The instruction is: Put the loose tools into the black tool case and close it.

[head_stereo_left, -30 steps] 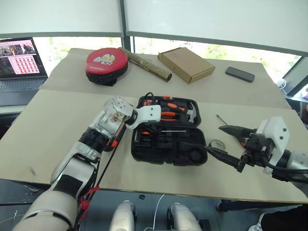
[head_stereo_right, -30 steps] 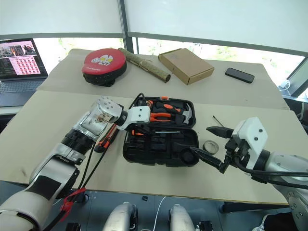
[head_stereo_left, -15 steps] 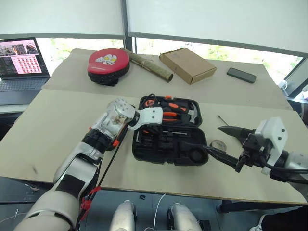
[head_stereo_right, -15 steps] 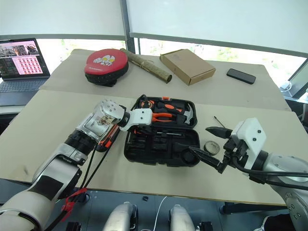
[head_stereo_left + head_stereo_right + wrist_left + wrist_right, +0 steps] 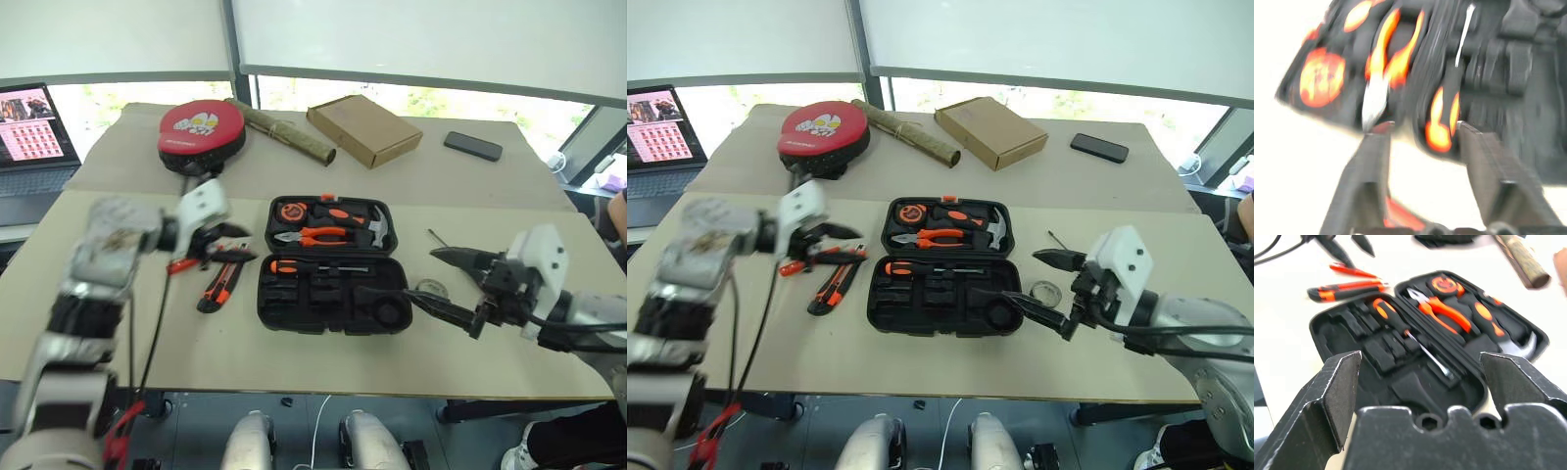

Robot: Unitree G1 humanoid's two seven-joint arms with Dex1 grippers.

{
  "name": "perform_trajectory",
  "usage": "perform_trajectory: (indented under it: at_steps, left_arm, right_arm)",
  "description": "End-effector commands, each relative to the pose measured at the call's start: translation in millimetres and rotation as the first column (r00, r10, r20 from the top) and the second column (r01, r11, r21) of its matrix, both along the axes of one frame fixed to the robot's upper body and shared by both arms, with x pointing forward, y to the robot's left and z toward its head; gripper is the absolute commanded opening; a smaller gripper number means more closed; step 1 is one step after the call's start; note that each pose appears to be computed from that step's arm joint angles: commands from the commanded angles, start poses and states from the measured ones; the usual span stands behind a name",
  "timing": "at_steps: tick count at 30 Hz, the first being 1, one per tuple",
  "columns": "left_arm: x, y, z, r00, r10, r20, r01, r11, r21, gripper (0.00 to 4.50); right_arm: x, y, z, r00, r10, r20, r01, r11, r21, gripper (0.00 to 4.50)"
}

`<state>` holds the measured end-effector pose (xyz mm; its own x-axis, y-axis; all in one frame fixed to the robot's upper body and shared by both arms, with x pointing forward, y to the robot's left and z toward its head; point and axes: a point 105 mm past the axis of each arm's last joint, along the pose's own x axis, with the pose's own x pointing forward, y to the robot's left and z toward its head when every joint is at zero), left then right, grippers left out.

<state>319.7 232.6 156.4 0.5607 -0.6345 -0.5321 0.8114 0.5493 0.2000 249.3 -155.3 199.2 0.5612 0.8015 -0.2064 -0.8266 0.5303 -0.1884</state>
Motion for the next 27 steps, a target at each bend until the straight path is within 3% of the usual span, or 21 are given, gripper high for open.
perform_trajectory:
  at_steps: [1, 2, 6, 11, 20, 27]
  left_arm:
    - [-26, 43, 18, 0.984, 0.159, 0.081, -0.16, 0.987, 0.006, 4.19]
    - [-34, 53, 16, 0.978, 0.195, 0.074, -0.196, 0.981, 0.004, 4.47]
    - [-50, 82, 7, 0.954, 0.292, 0.071, -0.294, 0.955, 0.021, 4.47]
    - [-42, 81, 7, 0.962, 0.262, 0.077, -0.268, 0.961, 0.065, 4.47]
    - [36, 54, 7, 0.989, 0.13, 0.07, -0.141, 0.973, 0.182, 4.47]
    - [71, 35, -5, 0.997, 0.072, 0.024, -0.076, 0.969, 0.235, 4.47]
  right_arm:
    - [5, 11, 5, 0.994, 0.104, 0.009, -0.104, 0.994, -0.01, 4.5]
    - [7, 13, 6, 0.992, 0.122, 0.008, -0.122, 0.992, -0.011, 4.5]
    - [15, 21, 6, 0.983, 0.183, 0.008, -0.183, 0.983, -0.015, 4.5]
    - [14, 28, 7, 0.976, 0.219, 0.012, -0.219, 0.976, -0.015, 4.5]
    - [-8, 33, 11, 0.973, 0.229, 0.026, -0.229, 0.973, -0.019, 4.5]
    - [-19, 36, 15, 0.982, 0.18, 0.052, -0.18, 0.984, -0.012, 4.5]
